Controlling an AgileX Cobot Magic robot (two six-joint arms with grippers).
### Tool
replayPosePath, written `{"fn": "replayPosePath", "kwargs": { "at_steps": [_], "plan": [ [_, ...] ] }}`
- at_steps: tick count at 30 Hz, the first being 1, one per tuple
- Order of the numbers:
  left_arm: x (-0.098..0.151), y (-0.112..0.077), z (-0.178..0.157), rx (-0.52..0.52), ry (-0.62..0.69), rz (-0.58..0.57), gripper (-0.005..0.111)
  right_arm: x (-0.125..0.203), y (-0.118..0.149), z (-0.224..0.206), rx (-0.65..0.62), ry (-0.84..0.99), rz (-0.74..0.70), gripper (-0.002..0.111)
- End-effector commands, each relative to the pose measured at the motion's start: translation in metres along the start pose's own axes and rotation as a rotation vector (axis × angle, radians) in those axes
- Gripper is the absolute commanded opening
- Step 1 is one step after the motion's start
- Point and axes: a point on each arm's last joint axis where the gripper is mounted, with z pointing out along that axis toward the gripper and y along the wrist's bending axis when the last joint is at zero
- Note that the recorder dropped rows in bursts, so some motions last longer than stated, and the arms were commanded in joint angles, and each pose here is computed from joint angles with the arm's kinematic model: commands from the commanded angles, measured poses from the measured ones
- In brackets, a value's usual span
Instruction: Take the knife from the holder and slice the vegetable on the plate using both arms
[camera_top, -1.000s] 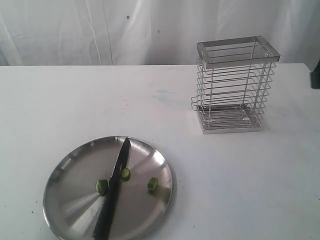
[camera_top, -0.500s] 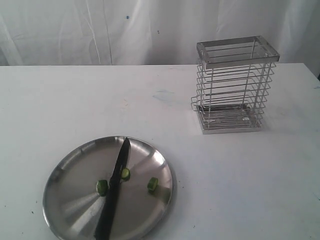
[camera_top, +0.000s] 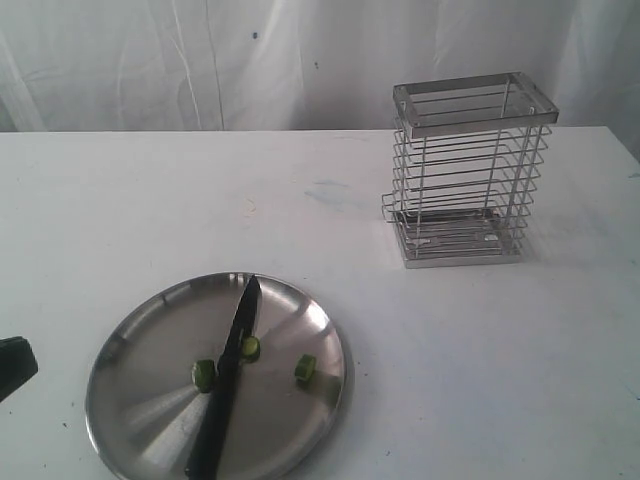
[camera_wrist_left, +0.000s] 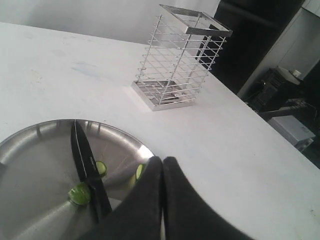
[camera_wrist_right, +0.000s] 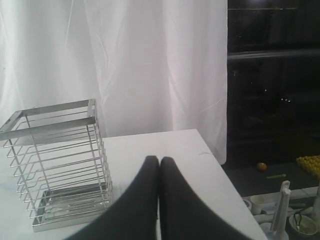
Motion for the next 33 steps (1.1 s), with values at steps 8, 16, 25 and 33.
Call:
{"fn": "replayPosePath", "kwargs": {
  "at_steps": [8,16,25,33],
  "plan": [
    [0.001,-0.001,-0.001,0.007,-0.01,-0.011,0.0,0.063,0.008,0.019,0.053,0.115,-0.119,0.0],
    [0.001,-0.001,-0.001,0.01,-0.008,-0.011,0.0,0.091,0.012,0.027,0.018,0.112,-0.082,0.0],
    [0.002,-0.001,-0.001,0.007,-0.003,-0.002,0.0,0.116,0.014,0.027,0.035,0.258,-0.057,0.0],
    [0.002,0.0,-0.001,0.005,-0.004,-0.002,0.0,0.117,0.016,0.027,0.017,0.26,0.025,0.0]
  ]
}}
